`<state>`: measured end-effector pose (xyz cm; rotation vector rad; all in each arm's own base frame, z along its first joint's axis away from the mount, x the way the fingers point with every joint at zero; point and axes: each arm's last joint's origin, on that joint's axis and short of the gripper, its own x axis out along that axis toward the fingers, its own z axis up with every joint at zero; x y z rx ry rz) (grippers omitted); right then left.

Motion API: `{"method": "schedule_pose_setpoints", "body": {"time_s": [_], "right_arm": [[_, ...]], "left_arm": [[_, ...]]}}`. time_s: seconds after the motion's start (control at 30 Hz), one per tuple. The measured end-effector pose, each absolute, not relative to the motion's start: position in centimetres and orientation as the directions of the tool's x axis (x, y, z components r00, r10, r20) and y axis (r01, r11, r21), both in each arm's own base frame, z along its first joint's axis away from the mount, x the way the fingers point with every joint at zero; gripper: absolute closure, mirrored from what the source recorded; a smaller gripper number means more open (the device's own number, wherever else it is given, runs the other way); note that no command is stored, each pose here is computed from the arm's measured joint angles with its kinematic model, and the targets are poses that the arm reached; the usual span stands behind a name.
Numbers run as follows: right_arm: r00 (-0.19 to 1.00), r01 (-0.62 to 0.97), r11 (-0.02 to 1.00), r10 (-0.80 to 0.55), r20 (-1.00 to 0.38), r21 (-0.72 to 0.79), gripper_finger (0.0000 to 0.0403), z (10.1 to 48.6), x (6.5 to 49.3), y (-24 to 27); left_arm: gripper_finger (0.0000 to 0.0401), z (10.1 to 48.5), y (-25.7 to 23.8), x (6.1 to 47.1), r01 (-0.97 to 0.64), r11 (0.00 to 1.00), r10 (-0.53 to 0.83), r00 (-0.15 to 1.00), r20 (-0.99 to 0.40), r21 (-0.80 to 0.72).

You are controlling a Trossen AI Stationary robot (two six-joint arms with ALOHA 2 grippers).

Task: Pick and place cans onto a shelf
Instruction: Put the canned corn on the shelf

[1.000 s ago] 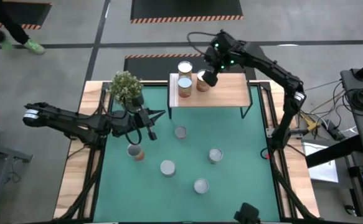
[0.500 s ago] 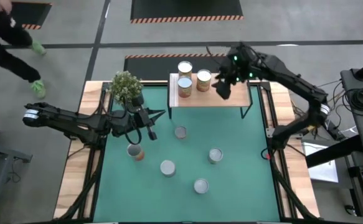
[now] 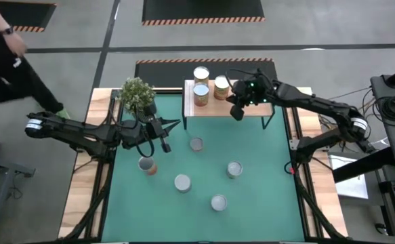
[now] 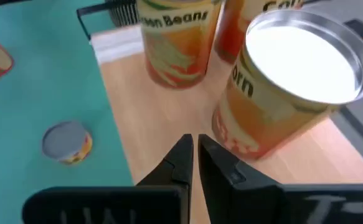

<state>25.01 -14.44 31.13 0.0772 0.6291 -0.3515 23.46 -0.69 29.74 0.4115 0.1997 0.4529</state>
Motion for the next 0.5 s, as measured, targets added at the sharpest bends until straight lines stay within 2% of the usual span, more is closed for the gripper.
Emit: {"method": "schedule_pose_setpoints", "body": {"time_s": [0.23,0.5], "right_arm": [[0.744,0.38,0.919,-0.371,-0.555,-0.105,0.039,30.7,25.4,-15.5],[0.734,0.366,0.921,-0.375,-0.566,-0.135,0.039,29.7,26.7,-16.6]], "left_arm": [[0.0401,29.8,-0.7,23.5,-0.383,0.819,0.462,0.882,-0.094,0.426],[0.0401,29.8,-0.7,23.5,-0.383,0.82,0.462,0.882,-0.095,0.426]]}}
